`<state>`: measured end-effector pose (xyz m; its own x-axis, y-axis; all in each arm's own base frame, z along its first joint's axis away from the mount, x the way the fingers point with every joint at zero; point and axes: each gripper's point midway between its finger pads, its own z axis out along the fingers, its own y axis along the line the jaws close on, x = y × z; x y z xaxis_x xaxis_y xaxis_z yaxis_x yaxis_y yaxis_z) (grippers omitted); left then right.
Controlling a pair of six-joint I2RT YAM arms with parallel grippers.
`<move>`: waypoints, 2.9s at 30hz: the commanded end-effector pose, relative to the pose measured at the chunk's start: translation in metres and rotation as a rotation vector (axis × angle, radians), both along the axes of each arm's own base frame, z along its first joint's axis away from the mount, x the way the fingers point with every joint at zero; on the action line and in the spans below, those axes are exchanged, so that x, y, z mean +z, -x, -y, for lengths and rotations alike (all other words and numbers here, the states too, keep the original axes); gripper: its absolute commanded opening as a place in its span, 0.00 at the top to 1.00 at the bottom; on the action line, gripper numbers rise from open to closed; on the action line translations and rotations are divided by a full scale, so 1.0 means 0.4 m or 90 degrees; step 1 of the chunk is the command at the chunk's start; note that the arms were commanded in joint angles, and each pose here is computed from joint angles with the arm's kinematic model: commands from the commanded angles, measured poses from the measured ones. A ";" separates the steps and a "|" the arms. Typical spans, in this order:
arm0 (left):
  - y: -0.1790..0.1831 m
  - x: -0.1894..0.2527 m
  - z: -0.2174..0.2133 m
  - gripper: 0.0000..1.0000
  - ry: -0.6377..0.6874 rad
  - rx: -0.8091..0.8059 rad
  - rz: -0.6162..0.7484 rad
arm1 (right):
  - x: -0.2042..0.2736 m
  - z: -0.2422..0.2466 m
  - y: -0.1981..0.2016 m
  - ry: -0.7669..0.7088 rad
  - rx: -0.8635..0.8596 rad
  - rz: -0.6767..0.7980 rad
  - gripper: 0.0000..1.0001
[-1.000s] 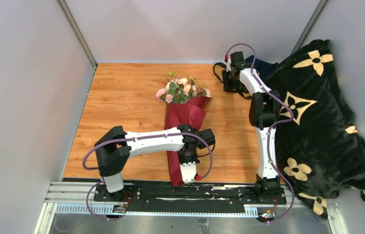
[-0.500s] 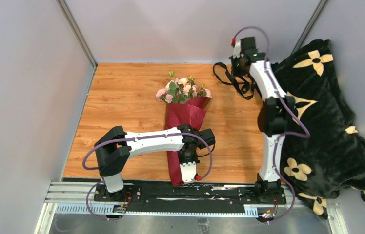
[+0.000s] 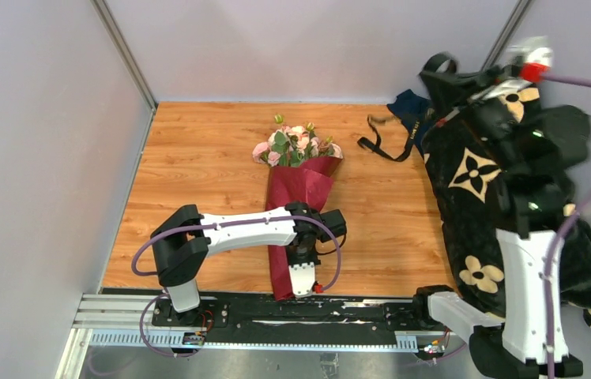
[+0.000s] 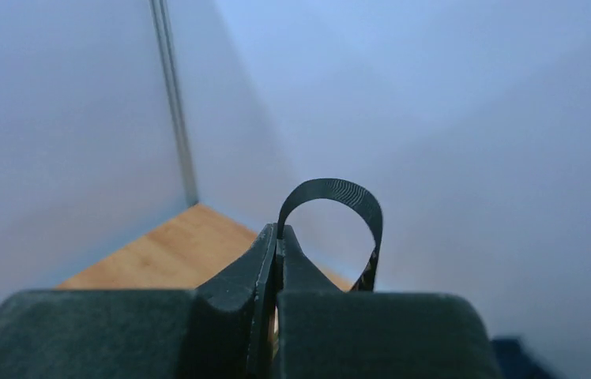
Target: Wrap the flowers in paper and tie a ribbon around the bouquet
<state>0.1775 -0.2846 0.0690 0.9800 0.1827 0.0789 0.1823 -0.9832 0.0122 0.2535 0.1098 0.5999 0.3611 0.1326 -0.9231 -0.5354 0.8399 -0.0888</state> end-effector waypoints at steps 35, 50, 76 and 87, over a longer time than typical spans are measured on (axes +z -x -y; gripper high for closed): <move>-0.004 0.015 -0.045 1.00 -0.021 -0.029 0.025 | -1.077 -0.450 -0.048 -0.069 0.264 -0.957 0.16; -0.005 0.010 -0.040 1.00 -0.024 -0.034 0.022 | -1.229 -0.510 -0.086 -0.063 0.291 -1.059 0.30; 0.096 0.104 0.242 0.35 0.153 0.260 -0.219 | -1.327 -0.566 -0.267 0.068 0.415 -0.939 1.00; 0.027 -0.053 0.194 0.29 0.059 0.253 -0.221 | -1.361 -0.568 -0.295 0.127 0.426 -0.913 1.00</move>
